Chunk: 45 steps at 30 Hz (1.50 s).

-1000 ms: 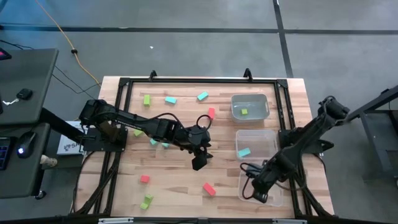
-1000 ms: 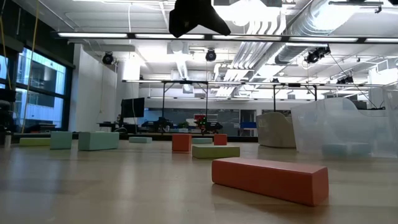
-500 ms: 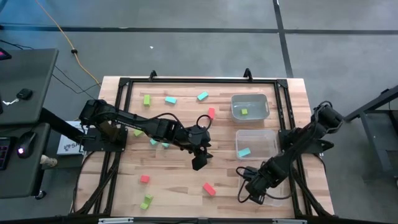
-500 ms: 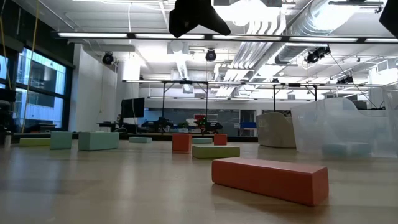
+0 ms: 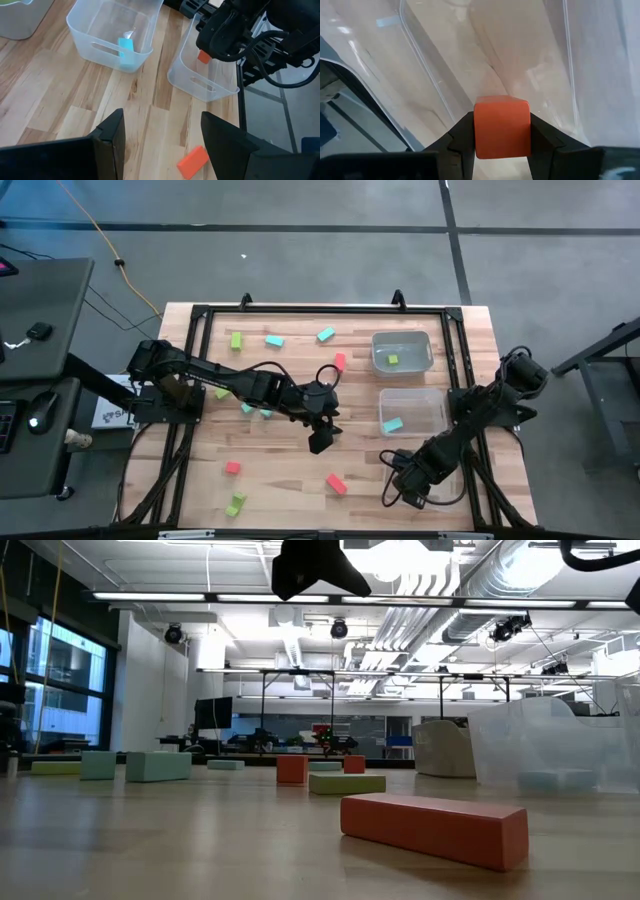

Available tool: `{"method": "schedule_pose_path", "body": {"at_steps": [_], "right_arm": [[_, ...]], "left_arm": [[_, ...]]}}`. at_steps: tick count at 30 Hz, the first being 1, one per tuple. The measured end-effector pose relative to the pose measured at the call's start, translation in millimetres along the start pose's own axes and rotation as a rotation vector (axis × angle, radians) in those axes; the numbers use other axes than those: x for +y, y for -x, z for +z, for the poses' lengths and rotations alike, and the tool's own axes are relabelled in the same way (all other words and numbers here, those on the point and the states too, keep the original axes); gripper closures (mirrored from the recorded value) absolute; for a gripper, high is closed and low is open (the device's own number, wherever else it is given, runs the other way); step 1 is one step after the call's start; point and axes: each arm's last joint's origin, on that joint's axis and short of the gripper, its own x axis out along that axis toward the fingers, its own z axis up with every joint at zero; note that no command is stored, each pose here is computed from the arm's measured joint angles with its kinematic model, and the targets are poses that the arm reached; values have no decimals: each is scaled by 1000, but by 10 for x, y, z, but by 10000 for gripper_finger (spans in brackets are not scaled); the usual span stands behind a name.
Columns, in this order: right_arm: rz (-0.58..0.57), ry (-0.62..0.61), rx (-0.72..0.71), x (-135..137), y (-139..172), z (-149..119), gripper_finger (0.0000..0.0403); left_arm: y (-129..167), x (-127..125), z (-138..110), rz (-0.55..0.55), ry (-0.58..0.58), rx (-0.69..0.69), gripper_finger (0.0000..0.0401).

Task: Sort & place blocks by color
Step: Put the orange block into the bottom transparent bin, then put the light green block into the gray bin

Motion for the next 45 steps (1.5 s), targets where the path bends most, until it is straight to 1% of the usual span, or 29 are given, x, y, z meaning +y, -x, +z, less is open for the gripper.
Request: {"method": "schedule_pose_path", "body": {"at_steps": [3, 8, 12, 18, 23, 29, 31, 33, 39, 42, 45], "right_arm": [[0, 0, 2, 0, 0, 0, 287], [0, 0, 2, -1, 0, 0, 216], [0, -1, 2, -1, 0, 1, 183], [20, -10, 30, 1, 7, 17, 178], [37, -55, 46, 9, 17, 18, 177], [85, -115, 22, 2, 148, -17, 177], [108, -141, 11, -8, 220, -38, 176], [128, -166, -12, -22, 292, -57, 176], [210, -227, -144, -79, 540, -85, 176], [253, -269, -220, -131, 675, -78, 176], [292, -313, -311, -189, 802, -51, 176]], "left_arm": [[0, 0, 0, 0, 0, 0, 219], [0, 0, 0, 0, 0, 1, 219], [0, 0, 0, 0, 0, 0, 219], [0, 0, 0, 0, -20, 0, 219], [0, 3, 1, 1, -35, 0, 219], [87, 51, 2, 25, -73, 31, 219], [159, 102, -16, 55, -68, 72, 219], [228, 133, -3, 79, -67, 75, 219], [604, 215, -39, 198, -94, 122, 219], [855, 232, -38, 241, -100, 104, 219], [1091, 241, -28, 255, -100, 68, 219]]}}
